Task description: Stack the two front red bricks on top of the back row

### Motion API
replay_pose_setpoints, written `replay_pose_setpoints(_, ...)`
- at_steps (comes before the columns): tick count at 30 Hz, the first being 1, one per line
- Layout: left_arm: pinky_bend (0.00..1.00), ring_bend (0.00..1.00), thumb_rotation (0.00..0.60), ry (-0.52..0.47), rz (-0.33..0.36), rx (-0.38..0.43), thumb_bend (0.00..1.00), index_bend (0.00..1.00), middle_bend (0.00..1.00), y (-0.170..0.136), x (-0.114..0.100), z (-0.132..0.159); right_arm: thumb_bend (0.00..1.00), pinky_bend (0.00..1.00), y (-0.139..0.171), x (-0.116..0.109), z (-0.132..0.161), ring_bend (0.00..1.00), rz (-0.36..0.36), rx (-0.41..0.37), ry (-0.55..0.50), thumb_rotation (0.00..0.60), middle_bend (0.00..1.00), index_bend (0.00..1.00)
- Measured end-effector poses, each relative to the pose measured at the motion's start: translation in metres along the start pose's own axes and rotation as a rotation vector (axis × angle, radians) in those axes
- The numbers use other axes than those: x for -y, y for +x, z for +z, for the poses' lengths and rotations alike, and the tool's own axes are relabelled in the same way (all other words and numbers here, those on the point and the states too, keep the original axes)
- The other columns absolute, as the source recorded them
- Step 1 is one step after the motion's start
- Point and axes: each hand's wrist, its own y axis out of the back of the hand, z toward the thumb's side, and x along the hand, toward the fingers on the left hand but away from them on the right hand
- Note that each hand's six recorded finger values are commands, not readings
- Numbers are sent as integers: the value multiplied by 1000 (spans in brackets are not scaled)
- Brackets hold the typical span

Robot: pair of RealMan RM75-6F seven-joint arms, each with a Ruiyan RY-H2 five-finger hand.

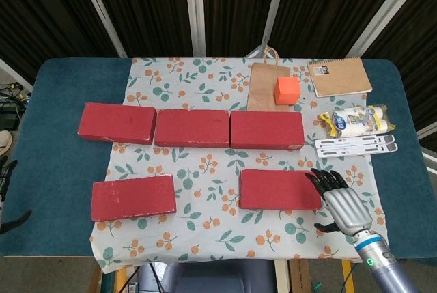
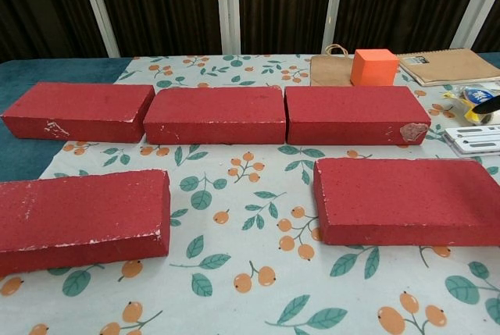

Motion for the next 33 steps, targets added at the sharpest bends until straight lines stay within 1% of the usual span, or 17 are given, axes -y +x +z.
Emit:
replay_pose_setpoints(6,0,0,600,-8,3,-13,72,0,0,1,-2,-5,0,0,-26,2,28,0,22,1,24,600,0,0)
replay_pose_setpoints(10,0,0,600,-11,8,-25,72,0,0,2,-3,-8,0,0,-42,9,49,0,50,-12,38,600,0,0)
replay_pose_setpoints(16,0,0,600,-11,9,-42,72,0,0,3,-3,-10,0,0,-59,20,74,0,90,-31,56,600,0,0)
replay_pose_setpoints(19,0,0,600,-8,8,-48,72,0,0,3,-3,-11,0,0,-68,23,84,0,98,-40,67,600,0,0)
replay_pose_setpoints(26,0,0,600,1,16,-61,72,0,0,3,-4,-12,0,0,-86,30,90,0,107,-32,130,600,0,0)
replay_pose_setpoints(33,0,0,600,17,17,-67,71,0,0,4,-2,-12,0,0,-95,40,92,0,135,-26,152,600,0,0)
